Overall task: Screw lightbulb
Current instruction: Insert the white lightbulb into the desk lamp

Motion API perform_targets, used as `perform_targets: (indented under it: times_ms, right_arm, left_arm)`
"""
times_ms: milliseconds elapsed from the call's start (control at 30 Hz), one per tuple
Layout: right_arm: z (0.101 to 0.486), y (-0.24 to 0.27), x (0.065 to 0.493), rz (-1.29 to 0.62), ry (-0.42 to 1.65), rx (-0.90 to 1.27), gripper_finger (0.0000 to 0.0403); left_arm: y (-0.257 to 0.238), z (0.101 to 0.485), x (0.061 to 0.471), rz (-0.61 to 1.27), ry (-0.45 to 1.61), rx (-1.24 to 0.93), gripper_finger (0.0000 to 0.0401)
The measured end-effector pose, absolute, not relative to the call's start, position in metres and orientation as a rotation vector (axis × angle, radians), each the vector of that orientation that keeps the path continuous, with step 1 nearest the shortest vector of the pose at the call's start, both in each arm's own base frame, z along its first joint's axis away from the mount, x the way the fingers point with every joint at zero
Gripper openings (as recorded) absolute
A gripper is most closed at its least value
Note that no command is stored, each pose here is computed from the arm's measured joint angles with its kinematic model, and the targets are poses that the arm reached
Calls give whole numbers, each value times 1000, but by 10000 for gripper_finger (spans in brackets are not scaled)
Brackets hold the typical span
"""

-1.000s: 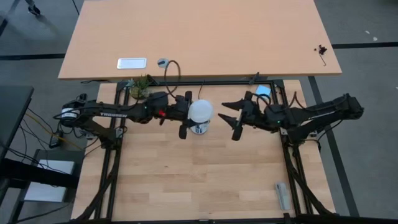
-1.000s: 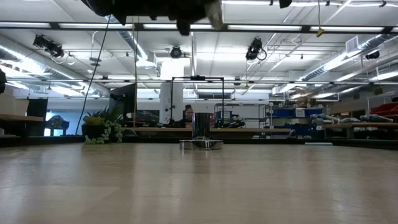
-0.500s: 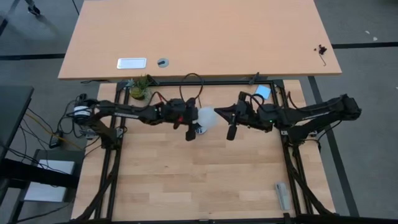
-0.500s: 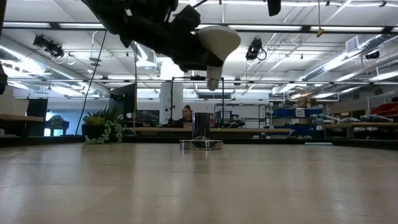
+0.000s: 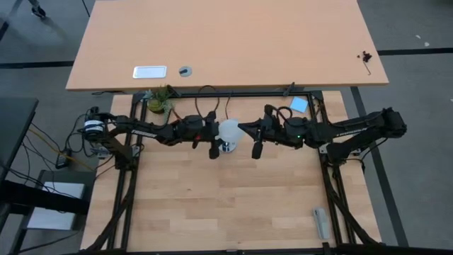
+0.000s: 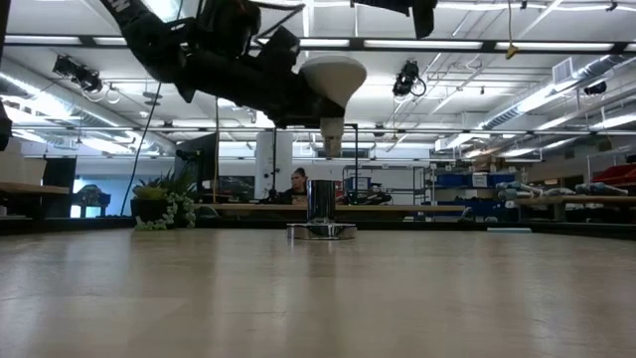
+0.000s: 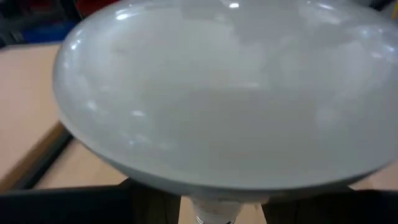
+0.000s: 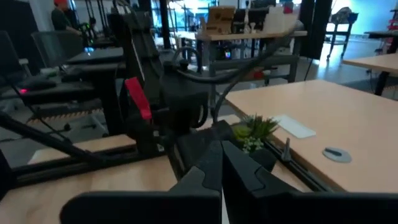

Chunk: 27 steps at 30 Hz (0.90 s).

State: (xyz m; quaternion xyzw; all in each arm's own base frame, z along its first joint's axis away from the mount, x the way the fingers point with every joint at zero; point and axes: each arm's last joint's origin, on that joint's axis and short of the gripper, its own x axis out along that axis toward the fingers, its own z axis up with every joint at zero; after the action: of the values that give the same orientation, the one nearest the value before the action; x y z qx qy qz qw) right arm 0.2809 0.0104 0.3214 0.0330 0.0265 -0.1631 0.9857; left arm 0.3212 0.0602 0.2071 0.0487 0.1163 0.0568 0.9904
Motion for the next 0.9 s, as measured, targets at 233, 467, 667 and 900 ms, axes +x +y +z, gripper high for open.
perform_targets:
  times_ms: [233,467,667,900]
  right_arm:
    - [306,0,303,-300,31,97,6]
    - [289,-11,325,-272,-8,104,6]
    - [285,-19,338,-255,6,104,6]
    - [283,-23,346,-241,47,100,6]
  left_arm:
    - [64,196,314,161,262,99,158]
    - [67,175,309,190,254,75,158]
    - [69,161,316,197,242,47,158]
    - [70,156,317,239,255,43,158]
